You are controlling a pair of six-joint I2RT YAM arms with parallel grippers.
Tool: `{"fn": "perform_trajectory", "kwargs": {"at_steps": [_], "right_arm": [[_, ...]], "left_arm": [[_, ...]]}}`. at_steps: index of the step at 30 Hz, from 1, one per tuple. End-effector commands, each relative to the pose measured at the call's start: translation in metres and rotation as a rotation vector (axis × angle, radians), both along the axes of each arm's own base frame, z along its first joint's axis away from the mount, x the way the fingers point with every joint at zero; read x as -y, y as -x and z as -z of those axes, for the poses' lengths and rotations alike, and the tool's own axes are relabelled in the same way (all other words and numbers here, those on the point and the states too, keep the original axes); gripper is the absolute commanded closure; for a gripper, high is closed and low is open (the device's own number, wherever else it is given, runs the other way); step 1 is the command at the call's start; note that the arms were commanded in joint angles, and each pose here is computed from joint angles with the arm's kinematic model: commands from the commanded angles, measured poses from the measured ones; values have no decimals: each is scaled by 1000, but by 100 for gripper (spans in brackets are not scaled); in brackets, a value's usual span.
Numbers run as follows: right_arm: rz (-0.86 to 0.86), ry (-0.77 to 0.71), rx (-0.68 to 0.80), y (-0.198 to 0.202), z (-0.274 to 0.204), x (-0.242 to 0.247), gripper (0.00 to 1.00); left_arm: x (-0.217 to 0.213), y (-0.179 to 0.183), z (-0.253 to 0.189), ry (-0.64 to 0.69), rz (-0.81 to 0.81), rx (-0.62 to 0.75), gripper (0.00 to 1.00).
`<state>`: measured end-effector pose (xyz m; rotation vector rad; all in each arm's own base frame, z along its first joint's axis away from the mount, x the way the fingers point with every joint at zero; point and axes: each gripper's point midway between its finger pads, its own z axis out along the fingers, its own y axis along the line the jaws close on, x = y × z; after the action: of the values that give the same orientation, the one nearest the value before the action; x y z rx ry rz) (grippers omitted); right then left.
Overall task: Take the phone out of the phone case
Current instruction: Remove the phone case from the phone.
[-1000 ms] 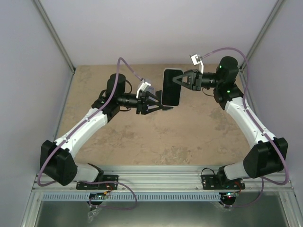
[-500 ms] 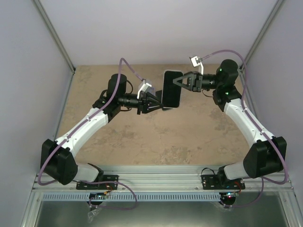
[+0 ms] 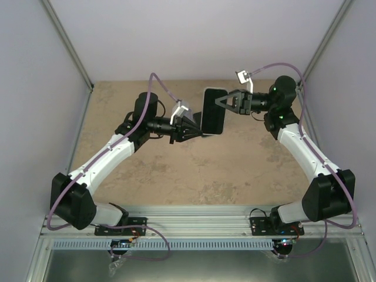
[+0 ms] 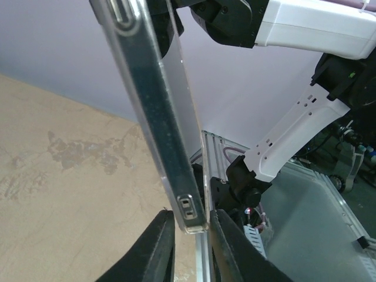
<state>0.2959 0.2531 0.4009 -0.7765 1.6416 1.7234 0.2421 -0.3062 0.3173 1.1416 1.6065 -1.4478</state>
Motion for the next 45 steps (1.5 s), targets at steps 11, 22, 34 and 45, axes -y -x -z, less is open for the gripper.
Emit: {"fn": "perform_trajectory", "kwargs": {"at_steps": [11, 22, 34, 45], "right_arm": [[-127, -52, 35, 47, -27, 0, 100], [-161, -46, 23, 55, -23, -2, 99], [-146, -34, 11, 47, -14, -5, 99], [-146, -35, 5, 46, -15, -5, 99]], "left_arm": [[-3, -24, 16, -78, -122, 114, 98], [-5, -21, 15, -85, -108, 137, 87], [-4, 5, -1, -20, 19, 113, 75], [-6, 3, 10, -52, -1, 139, 76]]}}
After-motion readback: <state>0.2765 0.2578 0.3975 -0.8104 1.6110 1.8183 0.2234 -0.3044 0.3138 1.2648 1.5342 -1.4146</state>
